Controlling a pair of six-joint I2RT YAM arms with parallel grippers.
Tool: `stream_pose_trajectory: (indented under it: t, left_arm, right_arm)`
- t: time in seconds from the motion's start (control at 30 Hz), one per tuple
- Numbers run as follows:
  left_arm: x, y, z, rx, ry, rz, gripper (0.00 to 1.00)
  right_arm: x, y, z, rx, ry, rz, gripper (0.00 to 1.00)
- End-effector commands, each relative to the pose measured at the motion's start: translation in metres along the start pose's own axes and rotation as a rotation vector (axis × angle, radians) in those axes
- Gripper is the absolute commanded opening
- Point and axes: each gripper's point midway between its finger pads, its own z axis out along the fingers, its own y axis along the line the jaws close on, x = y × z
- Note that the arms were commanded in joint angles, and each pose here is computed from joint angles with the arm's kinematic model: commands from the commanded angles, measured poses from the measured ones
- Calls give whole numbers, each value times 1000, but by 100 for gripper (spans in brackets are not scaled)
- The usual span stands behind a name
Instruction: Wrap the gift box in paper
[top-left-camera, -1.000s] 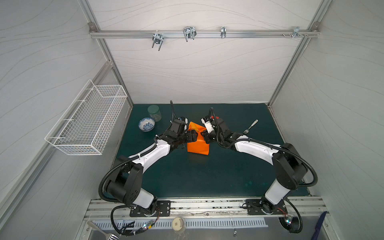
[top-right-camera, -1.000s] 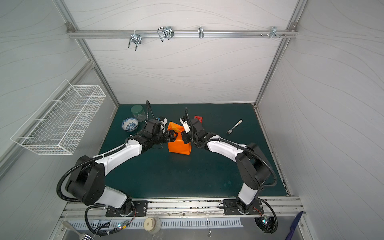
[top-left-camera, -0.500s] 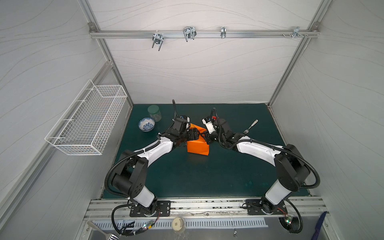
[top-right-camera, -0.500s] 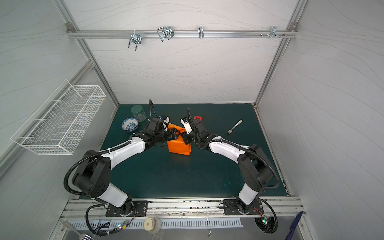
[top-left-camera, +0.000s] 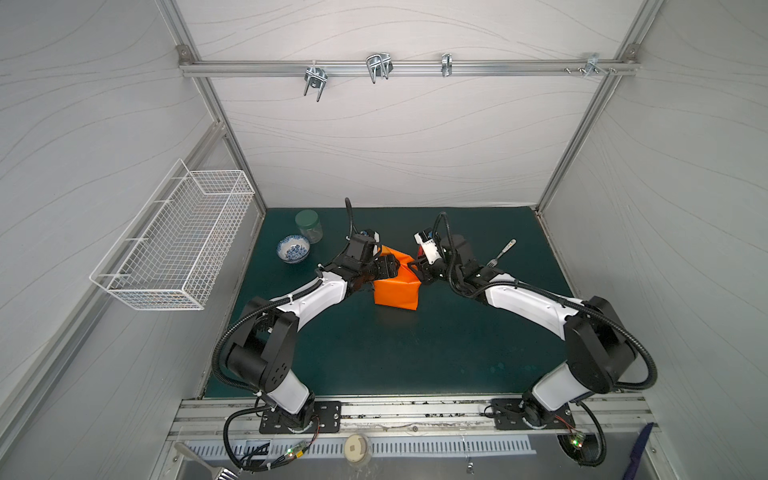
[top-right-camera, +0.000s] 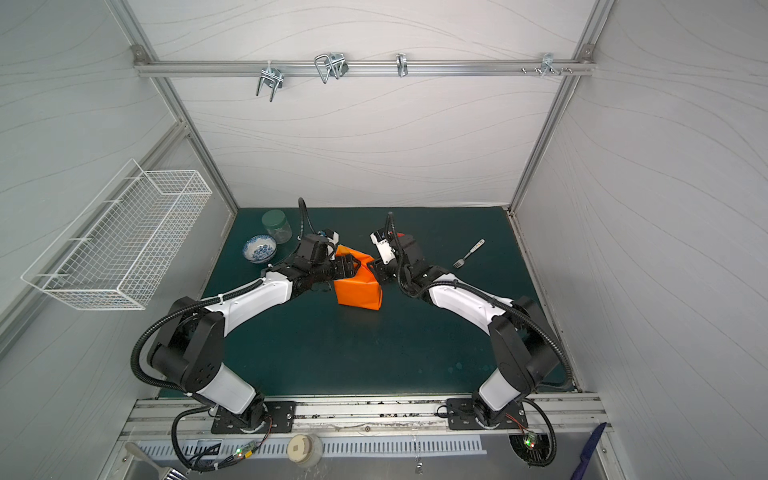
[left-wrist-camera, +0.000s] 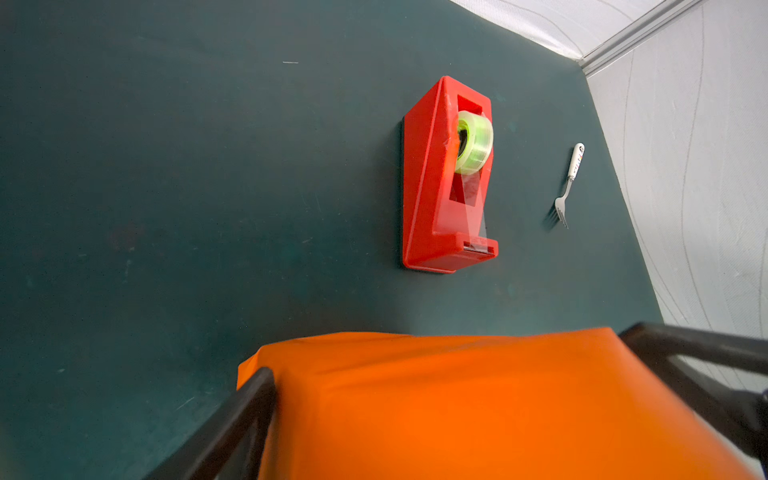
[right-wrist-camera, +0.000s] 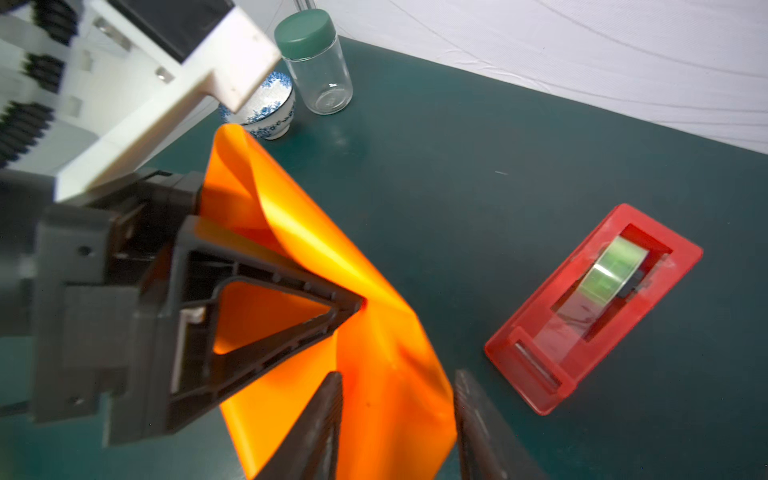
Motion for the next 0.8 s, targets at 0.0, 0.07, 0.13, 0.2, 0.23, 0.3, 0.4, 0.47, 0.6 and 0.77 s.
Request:
stream_pose_trajectory:
  t: [0.0,0.07,0.13,0.2,0.23,0.3,0.4,0.47,0.6,0.77]
  left_arm:
    - [-20,-12,-2,23,-50,3,81]
    - [-19,-12,-3,23,-47,3,81]
    - [-18,-12,-3,23,-45,5,81]
    - [-17,-11,-4,21,-43,6,81]
    - [-17,-11,-5,21,-43,6,81]
    - [-18,-13,-7,25,-47,5,81]
    - [-21,-15,-13,33,-60,5,81]
    - [-23,-18,-18,41,-72,3,81]
    - [-26,-23,-25,63,-90,-4,81]
    - [-20,-23,-15,67,-52,-4,81]
  right_arm:
    - [-10,-4,9,-10,-18,-42,48]
    - [-9,-4,16,-35,-5,-41,48]
    - [-8,-3,22,-52,6,-41,48]
    - [-6,-4,27,-56,17,-43,47]
    - [-3,-5,30,-54,28,-42,47]
    - [4,-7,32,-51,41,-35,47]
    - [14,-8,30,-53,39,-30,48]
    - [20,-7,28,-59,39,-19,49]
    - [27,-4,27,-76,42,-3,50]
    - [28,-3,26,-84,40,4,52]
